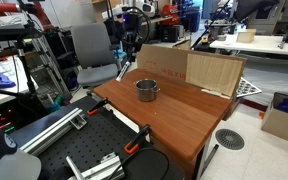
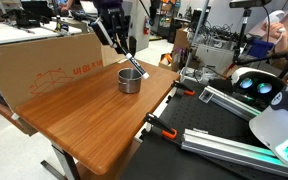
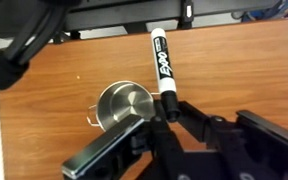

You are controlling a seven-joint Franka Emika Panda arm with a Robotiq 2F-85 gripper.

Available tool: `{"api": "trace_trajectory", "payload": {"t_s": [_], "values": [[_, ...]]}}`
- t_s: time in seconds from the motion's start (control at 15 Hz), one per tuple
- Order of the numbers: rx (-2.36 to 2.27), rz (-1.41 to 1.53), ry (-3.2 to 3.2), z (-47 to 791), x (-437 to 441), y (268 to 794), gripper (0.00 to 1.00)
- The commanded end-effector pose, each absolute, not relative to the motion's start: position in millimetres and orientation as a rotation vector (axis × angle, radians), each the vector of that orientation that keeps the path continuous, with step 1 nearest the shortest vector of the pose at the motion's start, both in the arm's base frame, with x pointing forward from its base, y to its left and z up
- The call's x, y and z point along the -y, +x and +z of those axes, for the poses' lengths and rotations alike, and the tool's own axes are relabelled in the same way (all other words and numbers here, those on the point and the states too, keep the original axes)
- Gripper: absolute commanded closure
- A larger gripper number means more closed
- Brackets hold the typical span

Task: Take the marker from the pot and put it on the table

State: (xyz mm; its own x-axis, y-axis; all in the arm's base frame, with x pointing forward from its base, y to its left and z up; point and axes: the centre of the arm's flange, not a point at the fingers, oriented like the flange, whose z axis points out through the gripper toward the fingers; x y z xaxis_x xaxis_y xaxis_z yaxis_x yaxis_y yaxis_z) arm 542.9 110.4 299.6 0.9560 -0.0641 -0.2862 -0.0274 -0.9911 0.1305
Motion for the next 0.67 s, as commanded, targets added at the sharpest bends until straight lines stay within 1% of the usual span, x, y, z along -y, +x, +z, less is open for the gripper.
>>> {"api": "trace_trajectory", "payload": {"t_s": [0.0, 0.6], "values": [[0.032, -0.576, 2.962, 297, -119, 564, 0.94], [0.031, -0.786, 2.914, 260, -133, 615, 0.94]]}}
